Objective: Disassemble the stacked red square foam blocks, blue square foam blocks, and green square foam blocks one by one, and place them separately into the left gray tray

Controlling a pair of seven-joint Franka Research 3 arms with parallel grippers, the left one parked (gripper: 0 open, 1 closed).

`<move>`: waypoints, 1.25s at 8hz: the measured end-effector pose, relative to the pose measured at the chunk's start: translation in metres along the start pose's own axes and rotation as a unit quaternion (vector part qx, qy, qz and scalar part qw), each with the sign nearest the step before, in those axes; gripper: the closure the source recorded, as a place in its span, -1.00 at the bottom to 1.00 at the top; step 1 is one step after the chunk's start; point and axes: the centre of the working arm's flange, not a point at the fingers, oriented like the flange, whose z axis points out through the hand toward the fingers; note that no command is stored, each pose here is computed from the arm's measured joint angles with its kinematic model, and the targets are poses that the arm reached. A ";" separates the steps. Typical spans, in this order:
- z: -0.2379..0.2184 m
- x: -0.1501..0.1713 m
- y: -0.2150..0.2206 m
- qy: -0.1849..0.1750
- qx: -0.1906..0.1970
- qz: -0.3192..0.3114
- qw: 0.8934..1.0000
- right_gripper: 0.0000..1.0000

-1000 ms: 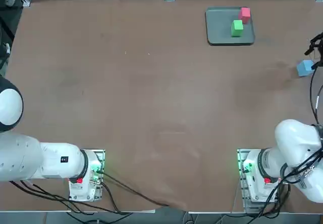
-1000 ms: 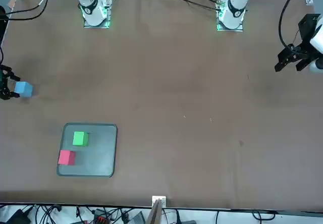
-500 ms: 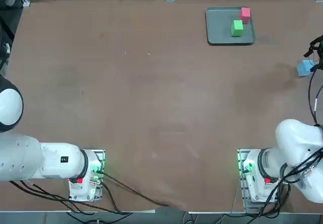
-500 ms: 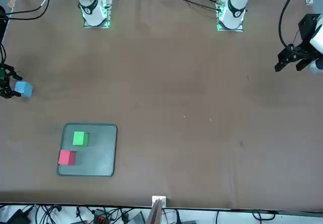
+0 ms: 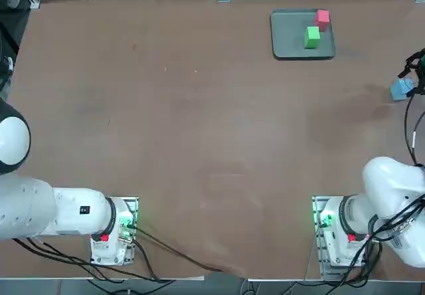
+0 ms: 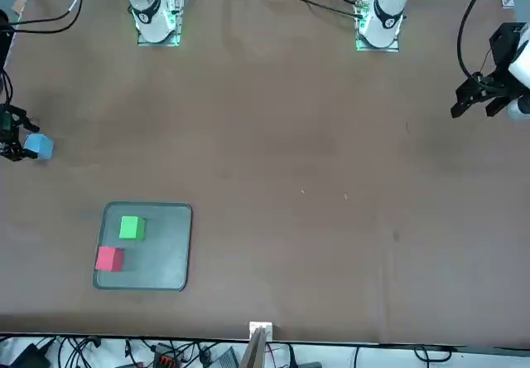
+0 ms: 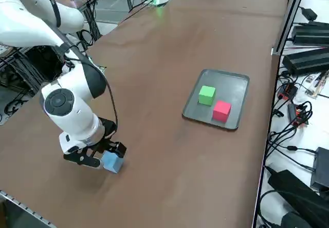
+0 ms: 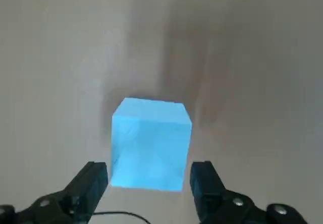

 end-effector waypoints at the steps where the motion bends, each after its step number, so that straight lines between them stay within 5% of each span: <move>1: 0.003 0.005 0.005 0.002 0.007 -0.001 1.000 -1.00; 5: 0.018 0.011 0.006 0.003 0.026 0.002 1.000 -0.97; 10: 0.019 0.012 0.007 -0.002 0.025 -0.029 0.999 -0.44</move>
